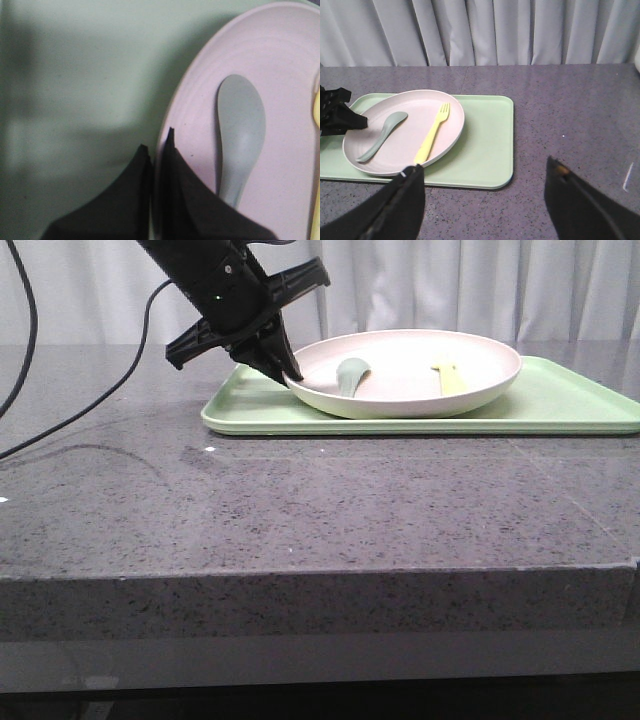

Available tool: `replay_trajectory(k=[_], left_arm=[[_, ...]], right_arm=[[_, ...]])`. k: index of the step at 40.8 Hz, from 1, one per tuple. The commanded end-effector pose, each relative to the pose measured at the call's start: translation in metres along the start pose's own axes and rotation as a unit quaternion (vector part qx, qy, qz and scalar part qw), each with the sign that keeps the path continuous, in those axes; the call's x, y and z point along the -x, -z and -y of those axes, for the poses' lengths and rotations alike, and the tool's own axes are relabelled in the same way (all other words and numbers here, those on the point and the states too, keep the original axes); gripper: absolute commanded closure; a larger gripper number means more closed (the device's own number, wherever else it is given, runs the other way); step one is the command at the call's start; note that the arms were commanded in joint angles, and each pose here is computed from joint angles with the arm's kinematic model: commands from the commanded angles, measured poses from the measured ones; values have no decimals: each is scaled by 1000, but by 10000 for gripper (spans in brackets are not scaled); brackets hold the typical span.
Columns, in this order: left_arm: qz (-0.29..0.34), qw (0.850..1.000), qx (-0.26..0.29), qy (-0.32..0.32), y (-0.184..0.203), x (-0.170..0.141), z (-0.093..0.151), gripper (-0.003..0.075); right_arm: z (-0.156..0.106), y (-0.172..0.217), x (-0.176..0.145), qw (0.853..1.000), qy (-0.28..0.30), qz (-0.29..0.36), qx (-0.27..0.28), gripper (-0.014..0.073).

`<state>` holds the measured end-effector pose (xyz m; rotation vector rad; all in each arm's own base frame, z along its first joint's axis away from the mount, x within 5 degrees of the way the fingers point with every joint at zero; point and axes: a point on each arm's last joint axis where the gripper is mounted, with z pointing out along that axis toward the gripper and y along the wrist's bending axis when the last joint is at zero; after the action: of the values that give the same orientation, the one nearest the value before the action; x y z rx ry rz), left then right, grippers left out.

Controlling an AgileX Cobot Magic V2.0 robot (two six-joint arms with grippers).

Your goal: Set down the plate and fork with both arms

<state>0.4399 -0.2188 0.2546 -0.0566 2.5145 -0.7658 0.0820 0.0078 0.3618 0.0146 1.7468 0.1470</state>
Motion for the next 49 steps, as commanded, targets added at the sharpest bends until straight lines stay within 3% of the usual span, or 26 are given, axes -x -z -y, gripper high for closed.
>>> replay_trajectory(k=[1, 10, 15, 20, 29, 40, 49], left_arm=[[71, 996, -47, 2, 37, 18, 28, 653], [77, 996, -49, -1, 44, 20, 31, 403], [100, 993, -37, -46, 70, 25, 36, 373], [127, 986, 10, -110, 103, 30, 37, 376], [157, 975, 57, -146, 153, 32, 31, 464], [212, 964, 82, -135, 206, 9, -1, 734], [256, 952, 130, -105, 253, -21, -47, 739]], right_arm=[[-1, 1, 15, 999, 4, 45, 2, 62], [-1, 1, 15, 999, 4, 45, 2, 62], [-1, 1, 15, 999, 4, 45, 2, 62], [-1, 1, 15, 999, 4, 45, 2, 62], [-1, 1, 15, 999, 4, 45, 2, 62], [-1, 1, 15, 999, 4, 45, 2, 62], [-1, 1, 15, 999, 4, 45, 2, 62]])
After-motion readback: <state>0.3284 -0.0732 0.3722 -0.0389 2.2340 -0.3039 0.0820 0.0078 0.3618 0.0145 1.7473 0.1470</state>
